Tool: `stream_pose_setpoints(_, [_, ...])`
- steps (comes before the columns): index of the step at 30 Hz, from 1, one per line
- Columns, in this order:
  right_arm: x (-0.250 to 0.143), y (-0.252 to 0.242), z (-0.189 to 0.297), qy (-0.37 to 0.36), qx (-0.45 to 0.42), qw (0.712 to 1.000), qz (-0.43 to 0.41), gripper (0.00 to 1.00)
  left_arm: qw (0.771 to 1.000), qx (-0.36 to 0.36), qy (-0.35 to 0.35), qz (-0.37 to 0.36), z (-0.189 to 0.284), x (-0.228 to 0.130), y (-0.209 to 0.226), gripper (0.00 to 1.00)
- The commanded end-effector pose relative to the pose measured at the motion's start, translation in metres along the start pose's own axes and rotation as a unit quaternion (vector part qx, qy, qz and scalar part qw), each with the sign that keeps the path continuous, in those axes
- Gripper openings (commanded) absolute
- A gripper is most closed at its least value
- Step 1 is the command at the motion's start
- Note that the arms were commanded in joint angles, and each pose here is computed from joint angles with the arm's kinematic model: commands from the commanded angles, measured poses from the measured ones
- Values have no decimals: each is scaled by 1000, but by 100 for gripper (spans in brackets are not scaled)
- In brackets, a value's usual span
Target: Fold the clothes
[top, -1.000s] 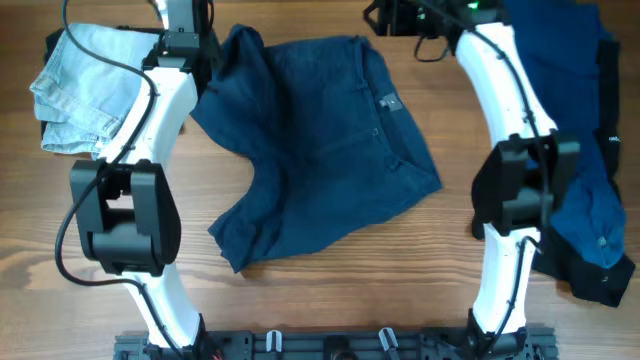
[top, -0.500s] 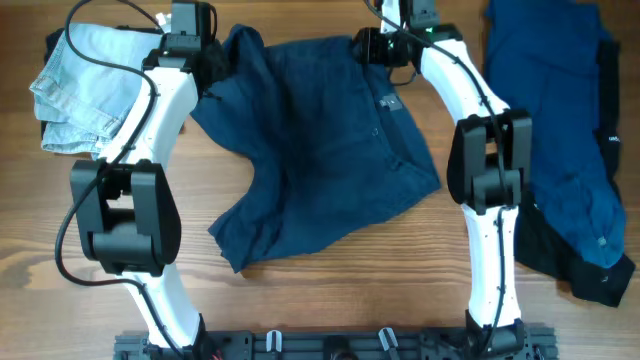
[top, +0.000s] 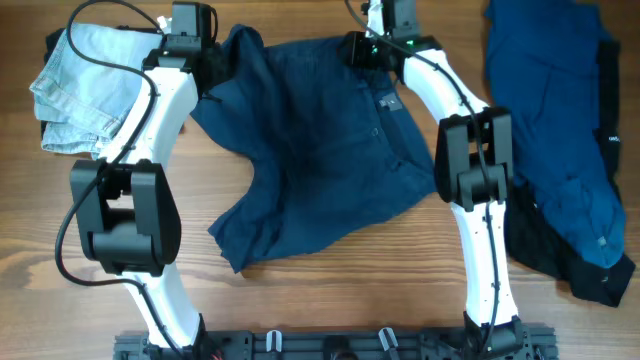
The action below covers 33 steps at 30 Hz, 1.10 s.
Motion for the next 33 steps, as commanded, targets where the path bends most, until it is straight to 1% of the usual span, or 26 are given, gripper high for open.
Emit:
stream_pose_setpoints(1, [-5,-10,-11,-5,-20,1000,-9,37,1000,-10,-11,14,10,10,-2,68])
stream_pose_setpoints(3, [-2,-12,-10,-12,-25,1000,-7,31,1000,-10,-11,14,10,10,-2,68])
stream_pose_setpoints(4, [-1,-14,-10,-14,-29,999,-8,24,1000,-9,-11,13,9,9,-3,68])
stream_pose_setpoints(5, [-1,-17,-9,-15,-36,999,-9,11,1000,-10,-10,13,9,9,-3,68])
stream_pose_setpoints(6, [0,-19,-8,-17,-41,999,-12,4,1000,-10,-10,13,9,9,-3,68])
stream_pose_setpoints(9, [5,-33,1,-22,-56,998,-36,4,1000,-10,-10,12,9,9,-3,68])
stream_pose_setpoints(12, [19,-63,25,-37,-92,992,-73,4,1000,-10,-10,12,9,9,-4,68])
stream_pose_setpoints(16, [33,-101,63,-50,-130,985,-98,4,1000,-10,-10,12,9,8,-4,67])
stream_pose_setpoints(20, [28,-127,82,-41,-150,980,-123,4,1000,-10,-9,12,8,8,-4,67])
stream_pose_setpoints(23, [23,-132,85,-30,-149,981,-120,5,1000,-10,-6,11,4,6,-4,68])
stream_pose_setpoints(24, [22,-132,85,-27,-149,982,-113,17,1000,-9,-4,11,3,5,-4,68])
stream_pose_setpoints(25, [22,-131,84,-24,-149,983,-105,42,1000,-8,-2,10,1,3,-4,68])
stream_pose_setpoints(26, [21,-130,84,-23,-149,983,-101,65,1000,-8,0,10,-2,2,-4,68])
stream_pose_setpoints(27, [21,-130,84,-21,-149,984,-96,83,1000,-10,4,10,-4,0,-4,69])
stream_pose_setpoints(28, [20,-130,86,-18,-149,984,-93,90,1000,-14,10,9,-5,-2,-6,69])
stream_pose_setpoints(30, [22,-128,93,-14,-151,984,-93,99,1000,-15,15,4,-6,-4,-6,69])
stream_pose_setpoints(31, [25,-125,99,-14,-153,984,-89,99,1000,-14,17,3,-6,-5,-6,65])
stream_pose_setpoints(33, [34,-118,118,-15,-155,985,-77,100,1000,-18,14,-11,1,-4,-8,65])
Point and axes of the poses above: each gripper's point midway between its finger pads, its own z axis back along the fingers, its own y axis along the line the jaws close on, x = y × z, the point moved 2 cm from there along z, back along the fingers, and after that the axes turned 10 degrees about z, right-handed, at the moved point
